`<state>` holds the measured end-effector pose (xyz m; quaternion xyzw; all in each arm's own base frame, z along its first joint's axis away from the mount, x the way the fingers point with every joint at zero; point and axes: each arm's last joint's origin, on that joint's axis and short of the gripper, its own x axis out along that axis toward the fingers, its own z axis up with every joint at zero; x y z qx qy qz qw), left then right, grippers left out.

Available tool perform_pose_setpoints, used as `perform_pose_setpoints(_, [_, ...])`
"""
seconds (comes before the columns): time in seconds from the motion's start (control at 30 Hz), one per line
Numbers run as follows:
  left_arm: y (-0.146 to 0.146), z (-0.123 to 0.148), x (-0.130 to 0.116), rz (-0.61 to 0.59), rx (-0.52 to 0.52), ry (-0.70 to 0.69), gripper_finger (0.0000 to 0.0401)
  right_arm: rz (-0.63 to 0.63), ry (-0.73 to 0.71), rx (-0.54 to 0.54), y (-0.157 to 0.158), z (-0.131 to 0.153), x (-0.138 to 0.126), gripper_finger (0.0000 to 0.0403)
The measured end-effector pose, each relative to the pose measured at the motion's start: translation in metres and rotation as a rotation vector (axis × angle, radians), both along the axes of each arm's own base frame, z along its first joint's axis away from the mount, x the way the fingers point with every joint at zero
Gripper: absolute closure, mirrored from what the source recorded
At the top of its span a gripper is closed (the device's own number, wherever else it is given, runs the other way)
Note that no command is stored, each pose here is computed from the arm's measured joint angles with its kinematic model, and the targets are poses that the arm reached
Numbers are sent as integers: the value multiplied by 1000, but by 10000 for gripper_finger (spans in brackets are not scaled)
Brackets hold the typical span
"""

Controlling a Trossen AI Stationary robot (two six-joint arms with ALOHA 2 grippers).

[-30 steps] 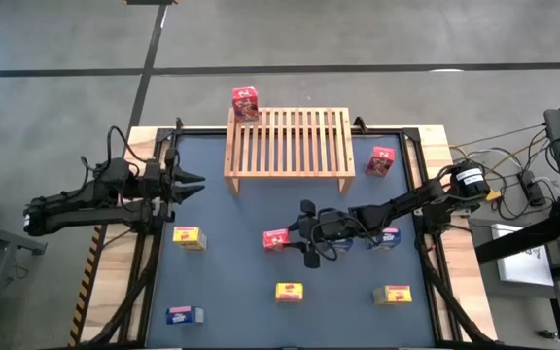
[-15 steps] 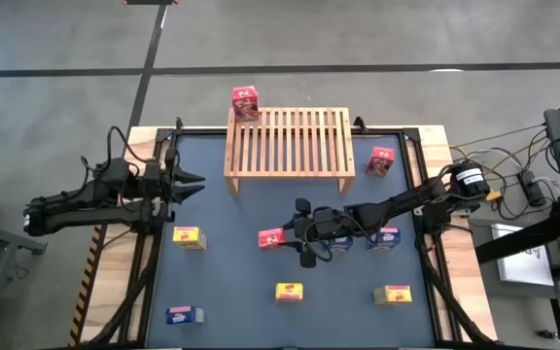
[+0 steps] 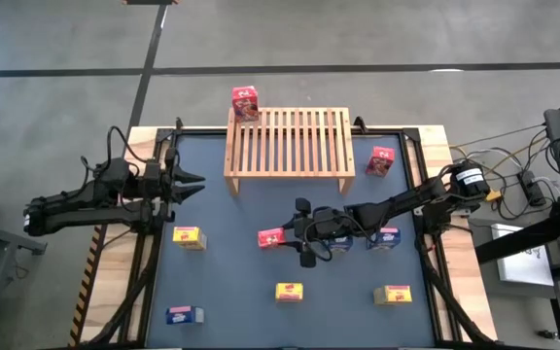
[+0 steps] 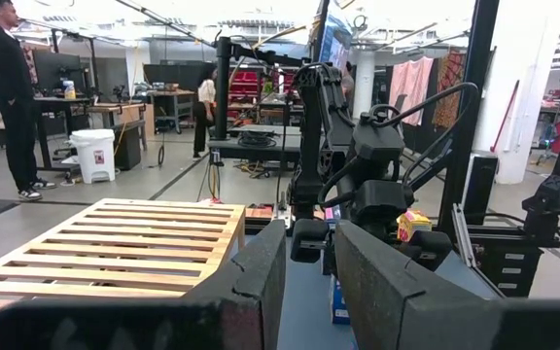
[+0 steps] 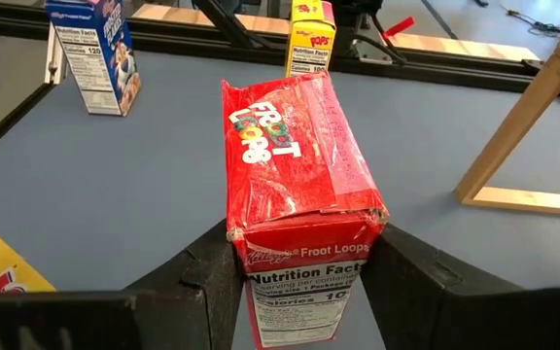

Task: Stack cereal on shelf
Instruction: Put the bottom red cereal box aligned with the other red cereal box on the shelf

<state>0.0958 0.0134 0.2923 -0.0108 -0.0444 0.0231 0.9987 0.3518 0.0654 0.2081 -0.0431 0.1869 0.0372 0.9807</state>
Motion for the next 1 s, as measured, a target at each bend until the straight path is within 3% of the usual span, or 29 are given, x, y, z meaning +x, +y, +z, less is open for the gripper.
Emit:
perform_pose_setpoints(0.3, [0,0,0,-1,-1,-1,325,0,-5,-1,0,0,0,232])
perform_pose_setpoints(0.47, [0,0,0,-7,-73,-4,325,-9,-26,-9,-3,6,4,232])
perform_pose_setpoints(0.77, [0,-1,0,-7,-77,3,325,-76,-46,-2,-27,34,19,232])
perform_pose_setpoints(1.0, [0,-1,0,-6,-72,4,325,-43,-83,-44,-38,73,32,232])
